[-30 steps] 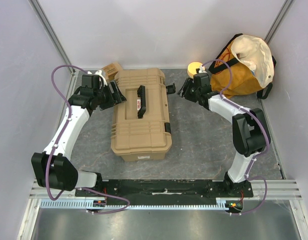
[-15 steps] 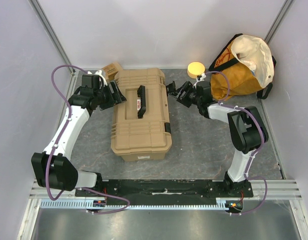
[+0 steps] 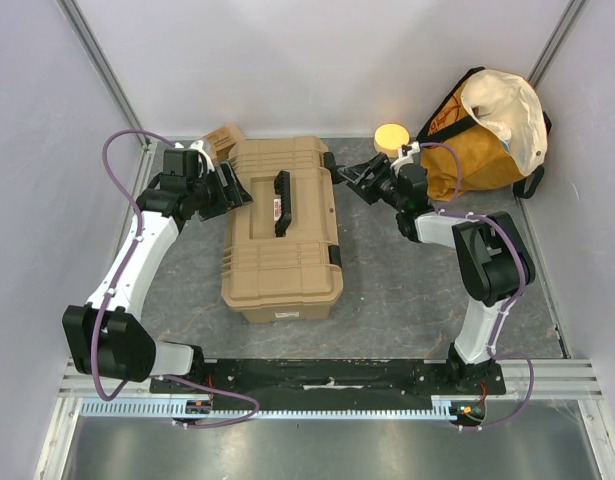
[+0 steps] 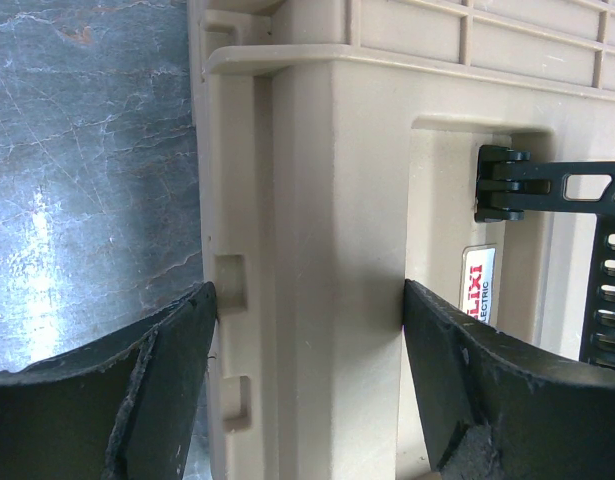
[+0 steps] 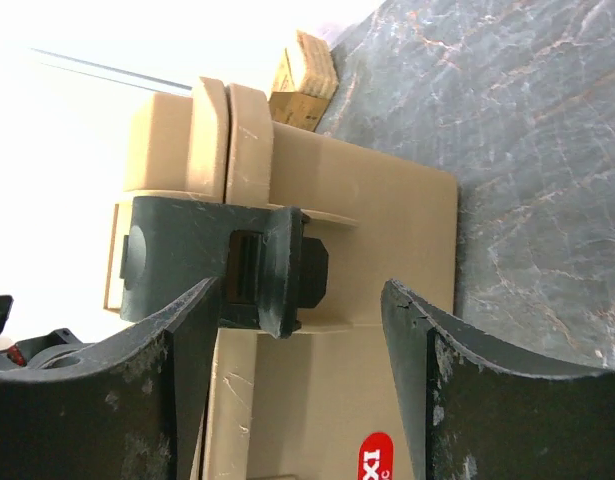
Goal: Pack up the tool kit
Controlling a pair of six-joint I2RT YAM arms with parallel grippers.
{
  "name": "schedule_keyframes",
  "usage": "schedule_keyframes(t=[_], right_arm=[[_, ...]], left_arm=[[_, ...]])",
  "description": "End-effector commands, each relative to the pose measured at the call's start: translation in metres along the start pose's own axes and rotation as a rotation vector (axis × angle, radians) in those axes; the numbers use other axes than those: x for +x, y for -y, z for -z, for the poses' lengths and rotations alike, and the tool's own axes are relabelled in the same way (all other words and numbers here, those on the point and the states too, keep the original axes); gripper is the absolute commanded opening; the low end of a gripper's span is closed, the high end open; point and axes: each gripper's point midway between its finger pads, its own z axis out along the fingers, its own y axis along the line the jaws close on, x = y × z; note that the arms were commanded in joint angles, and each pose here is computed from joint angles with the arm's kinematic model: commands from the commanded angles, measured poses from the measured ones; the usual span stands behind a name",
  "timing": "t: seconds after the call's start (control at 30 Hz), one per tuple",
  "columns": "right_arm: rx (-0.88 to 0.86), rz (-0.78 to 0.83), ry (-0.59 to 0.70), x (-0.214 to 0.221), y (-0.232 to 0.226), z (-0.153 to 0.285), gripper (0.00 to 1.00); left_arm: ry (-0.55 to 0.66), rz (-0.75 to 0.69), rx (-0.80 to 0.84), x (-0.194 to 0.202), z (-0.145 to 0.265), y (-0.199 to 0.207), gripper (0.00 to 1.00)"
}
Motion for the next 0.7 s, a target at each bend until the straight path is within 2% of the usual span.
schedule_keyframes(t=[0.0,0.2,0.37,0.67], right_arm=[[-0.121,0.011,0.004,-0.002,-0.027,-0.006,0.72],[-0.087,0.073,-0.044,0.009,-0.022,-0.013,0.73],[-0.033,0.154,-0.097,0.02,-0.013,-0.019,0.78],[0.099,0.193,-0.18,0.046,0.026,-0.024,0.79]], left_arm=[[-0.008,-0.035,-0.007,0.003,0.004,-0.004,0.8],[-0.011,-0.036,-0.009,0.004,0.004,-0.004,0.79],[-0.011,-0.035,-0.009,0.004,0.004,-0.005,0.79],[-0.021,-0.033,-0.013,0.008,0.002,-0.006,0.79]])
